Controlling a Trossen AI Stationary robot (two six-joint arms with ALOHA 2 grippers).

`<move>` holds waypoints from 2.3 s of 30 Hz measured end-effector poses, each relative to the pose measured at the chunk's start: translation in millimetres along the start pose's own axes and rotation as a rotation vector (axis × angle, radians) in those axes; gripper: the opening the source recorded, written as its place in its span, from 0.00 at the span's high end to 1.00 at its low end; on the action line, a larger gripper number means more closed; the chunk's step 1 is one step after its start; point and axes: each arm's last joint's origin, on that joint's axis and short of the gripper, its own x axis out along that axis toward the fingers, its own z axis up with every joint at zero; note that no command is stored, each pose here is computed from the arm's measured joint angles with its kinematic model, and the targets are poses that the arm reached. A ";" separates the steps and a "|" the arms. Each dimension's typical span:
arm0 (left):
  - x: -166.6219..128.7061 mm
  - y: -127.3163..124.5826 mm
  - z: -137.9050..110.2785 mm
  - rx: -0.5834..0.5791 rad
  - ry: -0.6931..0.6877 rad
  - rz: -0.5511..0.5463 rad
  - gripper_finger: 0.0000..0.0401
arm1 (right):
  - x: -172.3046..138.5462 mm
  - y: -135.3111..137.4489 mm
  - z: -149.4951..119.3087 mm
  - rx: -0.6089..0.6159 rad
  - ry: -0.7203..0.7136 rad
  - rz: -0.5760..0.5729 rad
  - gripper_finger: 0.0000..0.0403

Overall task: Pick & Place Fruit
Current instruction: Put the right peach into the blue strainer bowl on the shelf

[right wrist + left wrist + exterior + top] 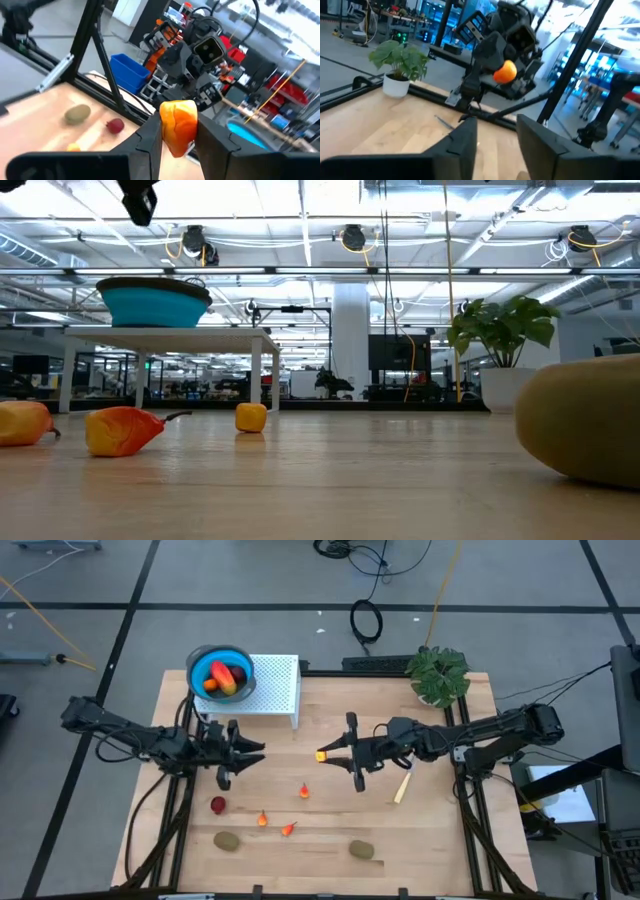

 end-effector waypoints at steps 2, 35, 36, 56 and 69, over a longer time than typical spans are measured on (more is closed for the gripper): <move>4.9 -0.6 -0.6 -0.026 -0.016 0.003 0.59 | 0.0 0.0 0.0 -0.048 0.001 0.000 0.78; 113.6 -5.7 17.2 0.062 -0.015 0.280 0.41 | -4.2 -5.1 -18.1 -0.559 0.437 -0.243 0.77; 117.2 -5.0 16.7 0.071 -0.003 0.291 0.41 | -4.2 -5.1 -18.2 -0.567 0.439 -0.242 0.77; 157.8 3.7 11.0 0.055 0.091 0.392 0.41 | -4.5 -4.0 -20.1 -0.608 0.460 -0.216 0.77; 162.5 14.3 9.0 -0.018 0.087 0.411 0.41 | -4.4 -3.1 -19.8 -0.607 0.456 -0.209 0.77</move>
